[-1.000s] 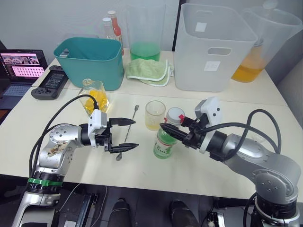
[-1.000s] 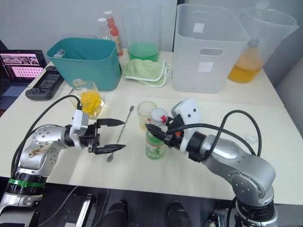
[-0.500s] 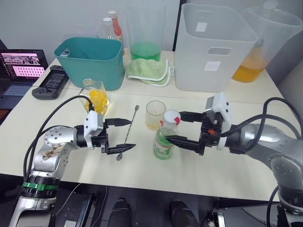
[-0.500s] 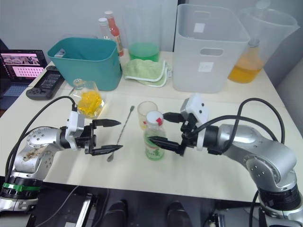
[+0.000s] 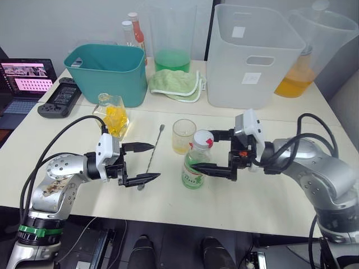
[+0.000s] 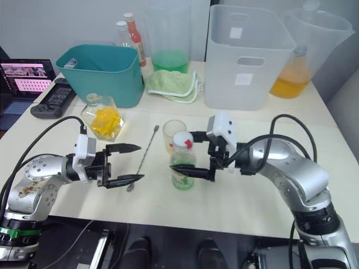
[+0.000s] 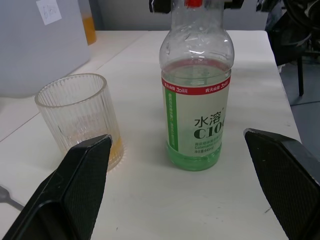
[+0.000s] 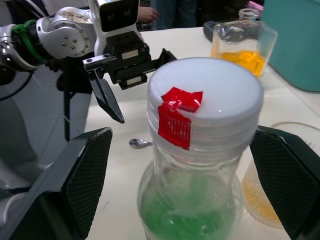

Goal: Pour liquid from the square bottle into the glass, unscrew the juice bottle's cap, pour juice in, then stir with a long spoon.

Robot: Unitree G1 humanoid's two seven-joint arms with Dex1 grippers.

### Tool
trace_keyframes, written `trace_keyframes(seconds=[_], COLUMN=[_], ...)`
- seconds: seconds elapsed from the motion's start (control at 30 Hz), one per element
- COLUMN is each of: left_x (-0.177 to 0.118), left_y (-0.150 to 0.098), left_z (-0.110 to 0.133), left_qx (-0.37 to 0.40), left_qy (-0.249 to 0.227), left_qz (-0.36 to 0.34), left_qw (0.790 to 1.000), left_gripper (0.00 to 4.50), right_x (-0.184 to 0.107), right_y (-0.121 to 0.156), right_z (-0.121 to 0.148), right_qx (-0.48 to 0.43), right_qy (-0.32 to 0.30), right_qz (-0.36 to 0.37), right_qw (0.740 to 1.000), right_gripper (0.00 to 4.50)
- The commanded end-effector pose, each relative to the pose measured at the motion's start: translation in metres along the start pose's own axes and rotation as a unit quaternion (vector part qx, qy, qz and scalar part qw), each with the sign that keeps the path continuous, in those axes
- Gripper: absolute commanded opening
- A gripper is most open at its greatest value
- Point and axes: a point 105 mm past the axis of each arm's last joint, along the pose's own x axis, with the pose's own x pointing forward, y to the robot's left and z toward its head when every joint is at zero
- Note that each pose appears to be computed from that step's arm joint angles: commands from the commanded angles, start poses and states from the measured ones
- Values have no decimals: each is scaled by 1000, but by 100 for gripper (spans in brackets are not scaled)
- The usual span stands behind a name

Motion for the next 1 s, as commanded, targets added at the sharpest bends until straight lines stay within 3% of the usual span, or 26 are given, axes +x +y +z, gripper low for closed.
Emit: trace_keyframes(seconds=[0.03,0.23,0.3,0.57,1.0], left_x=[-3,-3,-3,2,8], left_y=[0,1,1,3,10], left_z=[12,12,12,15,15], left_qx=[15,17,19,20,18], left_qy=[-10,-9,-9,-20,-16], left_qz=[5,7,7,0,-35], left_qw=[1000,1000,1000,1000,999], left_gripper=[450,450,450,450,450], right_x=[1,2,2,7,10], right_y=[-4,-5,-4,11,19], right_z=[5,4,5,18,3], right_qx=[-20,-16,-15,9,54], right_qy=[-6,-11,-17,-40,-10], right_qz=[8,19,19,-29,-163], right_qw=[1000,1000,1000,999,985], right_gripper=[360,157,120,119,119])
